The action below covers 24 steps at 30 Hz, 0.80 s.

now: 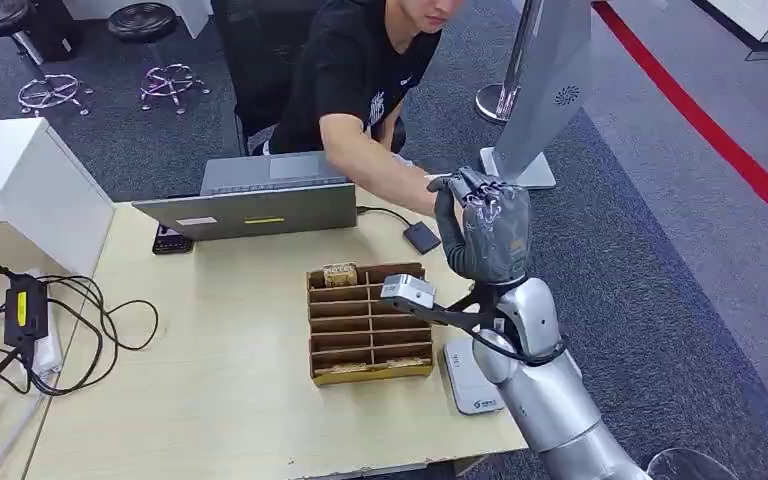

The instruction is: Pass the card to the sensor for recognition and then transmit it.

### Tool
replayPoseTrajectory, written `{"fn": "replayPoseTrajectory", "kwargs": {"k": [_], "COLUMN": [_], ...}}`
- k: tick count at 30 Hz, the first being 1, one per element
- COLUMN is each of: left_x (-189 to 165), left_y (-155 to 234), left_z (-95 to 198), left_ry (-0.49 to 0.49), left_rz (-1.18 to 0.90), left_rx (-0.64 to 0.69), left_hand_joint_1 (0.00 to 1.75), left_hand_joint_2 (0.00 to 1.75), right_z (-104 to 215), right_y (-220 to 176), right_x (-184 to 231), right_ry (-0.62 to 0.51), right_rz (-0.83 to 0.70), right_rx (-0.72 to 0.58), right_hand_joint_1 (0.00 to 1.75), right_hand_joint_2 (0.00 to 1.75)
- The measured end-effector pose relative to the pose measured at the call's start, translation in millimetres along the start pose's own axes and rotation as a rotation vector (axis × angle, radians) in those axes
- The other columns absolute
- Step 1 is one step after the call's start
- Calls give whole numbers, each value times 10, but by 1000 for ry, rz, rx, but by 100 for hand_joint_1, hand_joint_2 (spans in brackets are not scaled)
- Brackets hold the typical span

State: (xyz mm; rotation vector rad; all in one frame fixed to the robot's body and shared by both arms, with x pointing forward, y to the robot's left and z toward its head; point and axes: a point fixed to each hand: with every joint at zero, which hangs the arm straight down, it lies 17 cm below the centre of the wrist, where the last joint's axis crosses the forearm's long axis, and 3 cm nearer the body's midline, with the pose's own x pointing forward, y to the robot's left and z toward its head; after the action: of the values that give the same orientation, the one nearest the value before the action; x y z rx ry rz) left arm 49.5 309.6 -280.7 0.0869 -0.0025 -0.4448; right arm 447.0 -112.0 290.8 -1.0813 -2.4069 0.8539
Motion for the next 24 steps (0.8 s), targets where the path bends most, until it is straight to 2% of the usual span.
{"fn": "replayPoseTrajectory", "kwargs": {"k": [1,2,13,24], "left_x": [0,0,4,-5], "left_y": [0,0,1,1], "left_z": [0,0,0,-2], "left_ry": [0,0,-1,-1], "left_rz": [0,0,10,31], "left_rx": [0,0,1,0], "left_hand_joint_1": [0,0,0,0], "left_hand_joint_2": [175,175,175,175], "right_z": [1,2,152,484], "right_y": [-1,2,1,-172], "right_x": [-2,-1,37,-248], "right_ry": [0,0,-5,103], "right_rz": [0,0,-39,-69], "right_rx": [0,1,1,-26], "right_hand_joint_1": [7,0,0,0], "right_hand_joint_2": [175,175,175,175]}}
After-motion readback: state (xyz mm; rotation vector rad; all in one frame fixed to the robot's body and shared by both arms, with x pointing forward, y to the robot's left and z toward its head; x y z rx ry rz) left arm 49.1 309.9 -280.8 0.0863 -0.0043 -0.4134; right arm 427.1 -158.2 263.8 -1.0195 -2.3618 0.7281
